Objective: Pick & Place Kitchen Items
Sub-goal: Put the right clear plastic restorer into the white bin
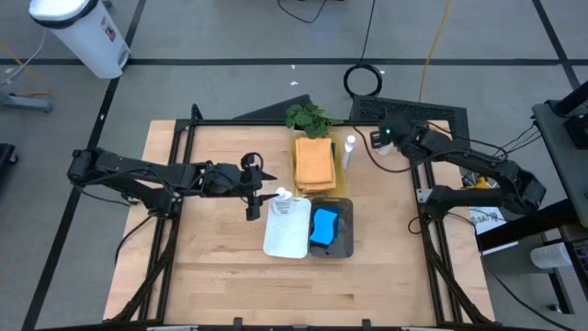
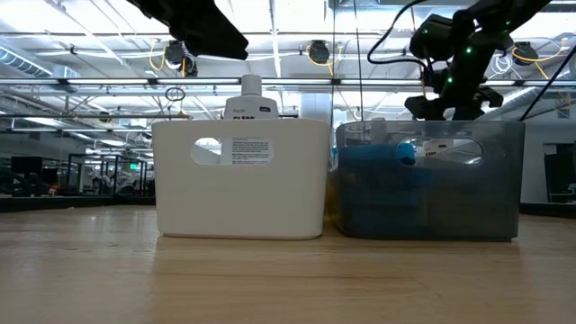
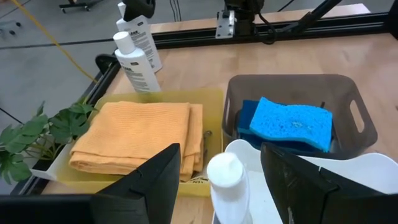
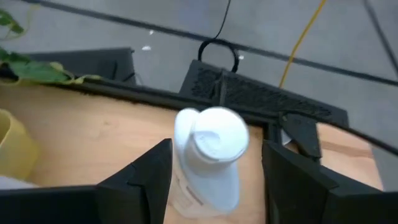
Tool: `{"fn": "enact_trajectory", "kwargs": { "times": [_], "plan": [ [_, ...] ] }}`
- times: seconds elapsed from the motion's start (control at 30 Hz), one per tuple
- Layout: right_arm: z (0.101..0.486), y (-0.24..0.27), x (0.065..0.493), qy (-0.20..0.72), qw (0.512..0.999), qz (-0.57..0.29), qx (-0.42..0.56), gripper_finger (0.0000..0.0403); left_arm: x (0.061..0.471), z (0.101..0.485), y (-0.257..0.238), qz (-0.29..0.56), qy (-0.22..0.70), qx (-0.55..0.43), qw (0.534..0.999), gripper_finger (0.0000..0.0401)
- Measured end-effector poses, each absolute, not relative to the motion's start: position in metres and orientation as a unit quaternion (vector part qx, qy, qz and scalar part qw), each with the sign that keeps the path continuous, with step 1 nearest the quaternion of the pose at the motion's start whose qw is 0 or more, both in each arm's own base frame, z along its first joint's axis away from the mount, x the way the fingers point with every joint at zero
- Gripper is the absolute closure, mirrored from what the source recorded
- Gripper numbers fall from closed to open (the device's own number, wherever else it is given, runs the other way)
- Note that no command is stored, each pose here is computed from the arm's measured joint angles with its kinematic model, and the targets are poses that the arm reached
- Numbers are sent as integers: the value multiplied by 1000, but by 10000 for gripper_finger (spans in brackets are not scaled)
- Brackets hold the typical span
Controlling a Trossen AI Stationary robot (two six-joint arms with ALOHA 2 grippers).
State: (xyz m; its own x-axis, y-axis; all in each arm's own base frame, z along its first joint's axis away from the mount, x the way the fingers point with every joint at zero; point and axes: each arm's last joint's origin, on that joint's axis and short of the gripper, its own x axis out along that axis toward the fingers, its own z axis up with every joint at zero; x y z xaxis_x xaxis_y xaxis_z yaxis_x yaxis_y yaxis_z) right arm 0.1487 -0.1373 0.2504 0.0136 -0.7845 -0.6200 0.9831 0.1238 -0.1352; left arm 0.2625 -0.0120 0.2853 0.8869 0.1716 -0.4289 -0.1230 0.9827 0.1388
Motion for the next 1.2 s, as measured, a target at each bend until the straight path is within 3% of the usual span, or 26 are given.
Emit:
{"fn": "enact_trajectory", "kwargs": {
  "times": [0.23,0.6,0.7,0.93,1.2],
  "plan": [
    [250,-140,148,297,702,-622,181,213,262,285,-12,76,226,54,970,174],
    [251,-141,149,303,711,-614,163,324,262,285,-12,76,226,52,970,174],
    [253,-140,152,307,722,-603,144,331,262,285,-12,76,226,52,970,174],
    [272,-121,163,257,785,-555,99,331,263,285,-12,75,225,54,970,174],
    [315,-71,162,130,882,-450,42,331,263,287,-12,76,218,53,971,174]
  ]
}}
